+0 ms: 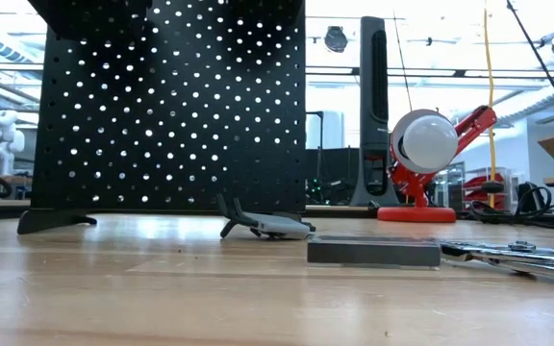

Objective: Hang tools onto peg board
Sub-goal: Assemble the tool holder on the pegboard

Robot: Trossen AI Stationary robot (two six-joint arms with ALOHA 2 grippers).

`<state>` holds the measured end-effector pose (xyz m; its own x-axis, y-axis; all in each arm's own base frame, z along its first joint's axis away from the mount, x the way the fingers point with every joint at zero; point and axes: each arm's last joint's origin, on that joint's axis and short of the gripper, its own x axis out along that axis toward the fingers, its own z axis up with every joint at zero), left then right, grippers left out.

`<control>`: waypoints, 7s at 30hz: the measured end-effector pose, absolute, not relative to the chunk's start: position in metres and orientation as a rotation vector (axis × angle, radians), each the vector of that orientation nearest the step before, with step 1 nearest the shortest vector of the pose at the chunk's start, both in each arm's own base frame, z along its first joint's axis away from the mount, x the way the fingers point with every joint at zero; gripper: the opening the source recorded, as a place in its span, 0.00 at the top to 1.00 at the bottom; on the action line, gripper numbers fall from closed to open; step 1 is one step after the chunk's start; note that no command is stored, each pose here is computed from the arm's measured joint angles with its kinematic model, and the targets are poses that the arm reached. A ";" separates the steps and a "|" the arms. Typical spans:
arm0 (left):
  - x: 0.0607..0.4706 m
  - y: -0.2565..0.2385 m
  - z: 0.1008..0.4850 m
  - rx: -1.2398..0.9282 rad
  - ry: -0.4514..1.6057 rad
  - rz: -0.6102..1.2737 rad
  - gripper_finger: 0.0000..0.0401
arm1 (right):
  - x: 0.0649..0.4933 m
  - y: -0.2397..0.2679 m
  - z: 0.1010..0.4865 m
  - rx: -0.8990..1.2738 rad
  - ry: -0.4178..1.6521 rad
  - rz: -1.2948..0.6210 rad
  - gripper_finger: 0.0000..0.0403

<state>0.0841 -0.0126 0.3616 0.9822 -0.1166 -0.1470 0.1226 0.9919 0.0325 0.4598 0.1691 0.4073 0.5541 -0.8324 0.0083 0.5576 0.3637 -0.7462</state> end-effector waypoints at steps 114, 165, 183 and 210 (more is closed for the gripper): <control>0.083 -0.013 0.361 0.122 0.148 -0.162 0.84 | 0.460 0.176 0.394 -0.782 0.403 -0.817 1.00; 0.081 -0.013 0.360 0.153 0.172 -0.158 0.83 | 0.462 0.174 0.405 -1.261 0.532 -0.677 1.00; 0.080 -0.014 0.360 0.164 0.171 -0.186 0.83 | 0.464 0.166 0.407 -1.306 0.545 -0.660 1.00; 0.080 -0.014 0.359 0.202 0.177 -0.196 0.82 | 0.457 0.145 0.430 -1.330 0.533 -0.671 1.00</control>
